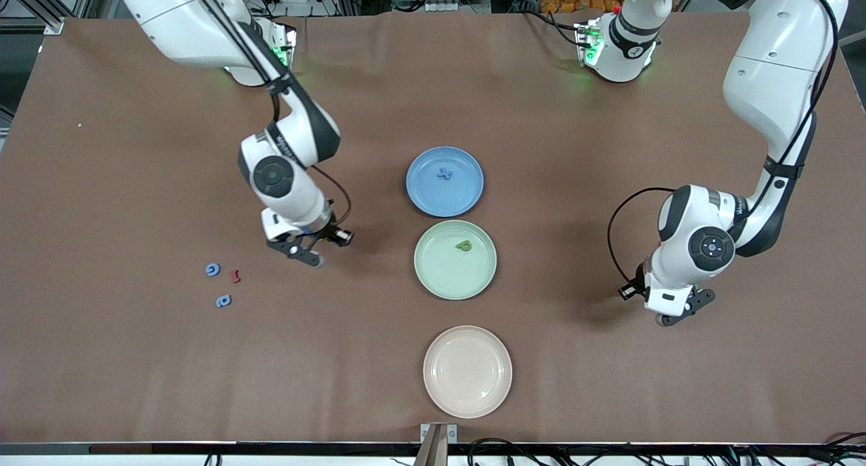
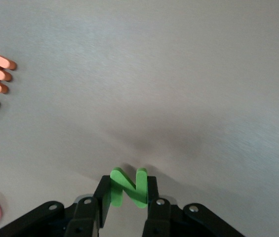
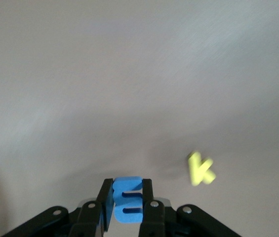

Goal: Sort letters by color into matching plates
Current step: 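Drop the blue m onto the blue plate while the left gripper carries the N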

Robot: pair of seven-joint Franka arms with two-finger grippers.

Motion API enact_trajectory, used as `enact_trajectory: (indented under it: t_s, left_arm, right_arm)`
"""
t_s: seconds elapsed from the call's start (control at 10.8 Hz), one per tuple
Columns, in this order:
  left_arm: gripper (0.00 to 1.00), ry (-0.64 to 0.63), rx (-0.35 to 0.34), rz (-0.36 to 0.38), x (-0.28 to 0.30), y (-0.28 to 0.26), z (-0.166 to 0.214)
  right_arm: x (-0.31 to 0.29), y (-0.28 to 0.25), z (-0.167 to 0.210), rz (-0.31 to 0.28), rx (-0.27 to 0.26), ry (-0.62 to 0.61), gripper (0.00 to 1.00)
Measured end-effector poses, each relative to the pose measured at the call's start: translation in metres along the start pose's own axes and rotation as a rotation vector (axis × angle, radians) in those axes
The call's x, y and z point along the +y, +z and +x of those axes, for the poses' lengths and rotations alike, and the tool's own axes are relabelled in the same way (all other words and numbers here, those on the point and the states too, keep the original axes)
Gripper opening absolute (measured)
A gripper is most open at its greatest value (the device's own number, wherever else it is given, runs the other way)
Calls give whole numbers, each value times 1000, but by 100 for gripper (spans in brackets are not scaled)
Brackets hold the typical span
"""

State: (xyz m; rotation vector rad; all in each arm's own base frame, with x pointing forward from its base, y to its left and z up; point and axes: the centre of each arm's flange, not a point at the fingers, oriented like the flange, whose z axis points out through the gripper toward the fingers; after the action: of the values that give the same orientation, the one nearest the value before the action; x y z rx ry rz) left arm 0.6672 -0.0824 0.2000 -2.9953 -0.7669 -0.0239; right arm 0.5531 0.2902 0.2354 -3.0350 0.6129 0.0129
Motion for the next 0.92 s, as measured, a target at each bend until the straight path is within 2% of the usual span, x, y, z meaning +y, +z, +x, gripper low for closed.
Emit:
enact_trajectory:
  t_s: [0.18,0.46,0.92]
  left_arm:
    - [33,35,-5,-24,22,-11,-15]
    - [33,100,-20,-70,60,-26,-45]
    - [33,140,-44,-130,118,-48,-100]
  right_arm:
    - [-37,-1,-47,-18,-13,-102,28]
    - [-86,-9,-114,-18,2,-253,28]
    - [-130,-7,-214,-16,0,-433,28]
